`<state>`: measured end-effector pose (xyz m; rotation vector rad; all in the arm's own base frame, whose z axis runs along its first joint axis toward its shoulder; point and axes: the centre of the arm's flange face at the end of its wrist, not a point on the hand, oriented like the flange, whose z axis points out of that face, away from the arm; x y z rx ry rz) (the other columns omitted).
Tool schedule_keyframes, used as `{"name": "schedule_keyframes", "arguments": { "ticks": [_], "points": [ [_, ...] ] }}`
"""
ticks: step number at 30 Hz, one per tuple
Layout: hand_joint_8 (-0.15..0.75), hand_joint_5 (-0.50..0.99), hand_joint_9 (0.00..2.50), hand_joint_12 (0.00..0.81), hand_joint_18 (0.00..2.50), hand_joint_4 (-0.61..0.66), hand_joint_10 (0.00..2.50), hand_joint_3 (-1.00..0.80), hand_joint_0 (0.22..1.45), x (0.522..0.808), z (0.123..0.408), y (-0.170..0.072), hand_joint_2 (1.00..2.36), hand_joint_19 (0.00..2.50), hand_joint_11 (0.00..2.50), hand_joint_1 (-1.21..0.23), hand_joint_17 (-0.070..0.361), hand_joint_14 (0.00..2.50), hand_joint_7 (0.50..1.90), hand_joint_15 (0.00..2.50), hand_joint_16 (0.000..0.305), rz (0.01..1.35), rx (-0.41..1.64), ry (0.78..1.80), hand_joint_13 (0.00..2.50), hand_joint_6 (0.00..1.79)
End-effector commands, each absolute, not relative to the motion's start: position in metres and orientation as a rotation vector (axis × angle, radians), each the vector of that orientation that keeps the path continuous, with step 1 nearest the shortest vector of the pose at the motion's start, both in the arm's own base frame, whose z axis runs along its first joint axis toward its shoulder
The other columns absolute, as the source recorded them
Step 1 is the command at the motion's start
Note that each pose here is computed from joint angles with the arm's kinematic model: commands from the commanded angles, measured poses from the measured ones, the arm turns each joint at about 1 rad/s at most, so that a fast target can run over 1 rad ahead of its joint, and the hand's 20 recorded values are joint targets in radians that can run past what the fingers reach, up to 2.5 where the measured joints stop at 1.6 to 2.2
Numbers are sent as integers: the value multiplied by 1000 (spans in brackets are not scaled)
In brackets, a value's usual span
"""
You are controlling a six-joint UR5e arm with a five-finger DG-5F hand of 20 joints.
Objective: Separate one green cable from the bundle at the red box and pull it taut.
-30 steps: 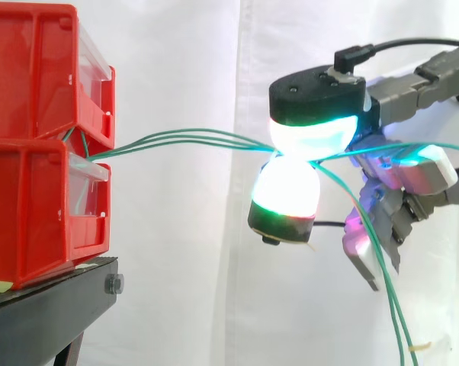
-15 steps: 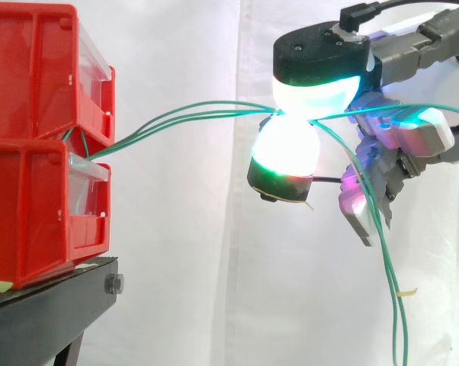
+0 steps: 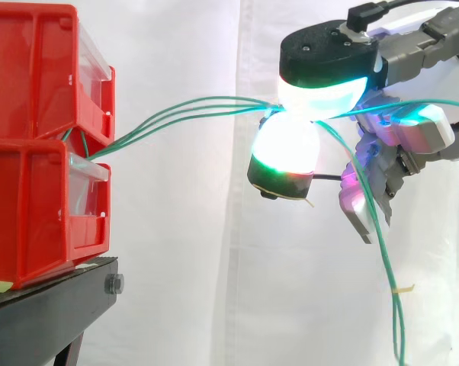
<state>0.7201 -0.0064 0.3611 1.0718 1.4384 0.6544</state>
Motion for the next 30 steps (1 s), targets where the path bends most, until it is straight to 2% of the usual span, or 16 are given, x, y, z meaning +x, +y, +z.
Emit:
{"name": "schedule_keyframes", "arguments": {
  "ticks": [1,5,6,11,15,19,30],
  "points": [
    [230,97,1703,300,1012,251,12,-288,673,720,360,-8,1014,388,280,-742,156,15,1282,402,69,652,1074,1440,1204,505],
    [220,97,1704,299,1007,250,12,-425,632,720,361,-9,1006,400,277,-745,155,17,1289,407,69,650,1075,1437,1203,505],
    [217,98,1705,296,1013,256,11,-500,591,720,361,-9,1000,399,269,-688,158,15,1282,412,70,650,1075,1437,1208,505],
    [221,100,1728,306,1049,265,11,-500,516,720,361,-11,1000,381,252,-498,167,14,1267,399,74,647,1078,1434,1238,505],
    [211,104,1736,301,1041,248,11,-500,537,720,360,-12,1000,389,254,-422,163,14,1268,400,72,643,1080,1433,1239,504],
    [214,108,1754,287,1019,217,12,-500,613,720,359,-13,1000,408,277,-492,154,15,1289,413,68,641,1079,1435,1250,504],
    [200,119,1845,285,1064,216,13,-498,710,720,361,-13,1000,395,307,-616,146,15,1320,418,65,644,1077,1434,1298,504]
  ]
}}
